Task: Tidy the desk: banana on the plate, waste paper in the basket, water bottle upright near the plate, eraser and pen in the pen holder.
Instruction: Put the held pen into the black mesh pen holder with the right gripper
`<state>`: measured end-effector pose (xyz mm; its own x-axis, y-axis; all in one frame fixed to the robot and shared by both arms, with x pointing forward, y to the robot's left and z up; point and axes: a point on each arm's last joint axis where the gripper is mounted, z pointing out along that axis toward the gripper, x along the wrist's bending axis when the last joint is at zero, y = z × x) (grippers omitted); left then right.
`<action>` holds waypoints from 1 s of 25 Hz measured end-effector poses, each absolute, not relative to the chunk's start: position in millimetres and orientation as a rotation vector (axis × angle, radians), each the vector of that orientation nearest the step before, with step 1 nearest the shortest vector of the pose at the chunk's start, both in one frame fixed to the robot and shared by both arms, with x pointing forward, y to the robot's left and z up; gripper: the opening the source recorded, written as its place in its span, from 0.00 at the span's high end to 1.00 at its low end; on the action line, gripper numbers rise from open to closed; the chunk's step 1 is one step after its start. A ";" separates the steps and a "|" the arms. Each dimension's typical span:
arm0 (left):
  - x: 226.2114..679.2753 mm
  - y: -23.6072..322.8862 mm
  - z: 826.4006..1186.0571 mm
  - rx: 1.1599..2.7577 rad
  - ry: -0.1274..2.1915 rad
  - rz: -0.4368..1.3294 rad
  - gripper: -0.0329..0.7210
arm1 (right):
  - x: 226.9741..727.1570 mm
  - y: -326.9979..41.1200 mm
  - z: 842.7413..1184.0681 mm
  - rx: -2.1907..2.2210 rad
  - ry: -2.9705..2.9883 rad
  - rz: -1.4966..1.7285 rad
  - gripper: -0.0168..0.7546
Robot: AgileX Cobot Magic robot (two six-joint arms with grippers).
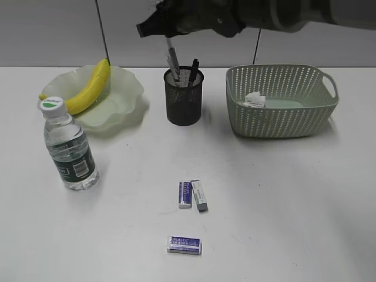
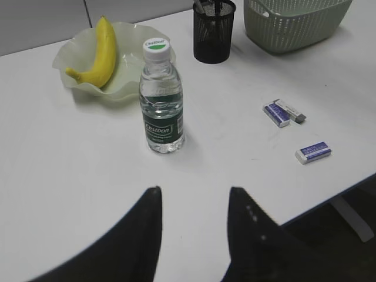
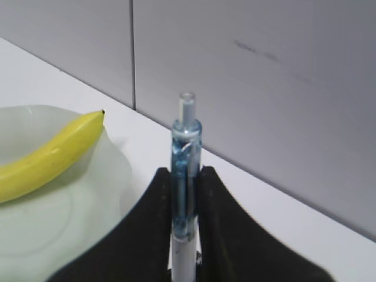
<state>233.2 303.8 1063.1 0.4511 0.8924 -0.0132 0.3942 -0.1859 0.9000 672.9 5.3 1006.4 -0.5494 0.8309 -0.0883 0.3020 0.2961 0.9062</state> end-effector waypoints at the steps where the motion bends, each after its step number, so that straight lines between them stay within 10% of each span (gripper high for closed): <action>1: 233.2 303.8 1063.1 1.776 1.102 0.675 0.58 | 674.9 5.2 998.9 1.011 2.016 1.211 0.84; 9: 233.2 303.8 1063.1 1.776 1.102 0.675 0.58 | 681.3 1.1 966.7 1.063 2.071 1.111 0.82; 15: 233.3 303.8 1063.2 1.775 1.102 0.675 0.58 | 681.8 1.2 959.5 1.070 2.083 1.094 0.54; 25: 233.3 303.8 1063.2 1.775 1.102 0.675 0.58 | 657.9 -31.1 1032.7 1.266 2.051 0.863 0.44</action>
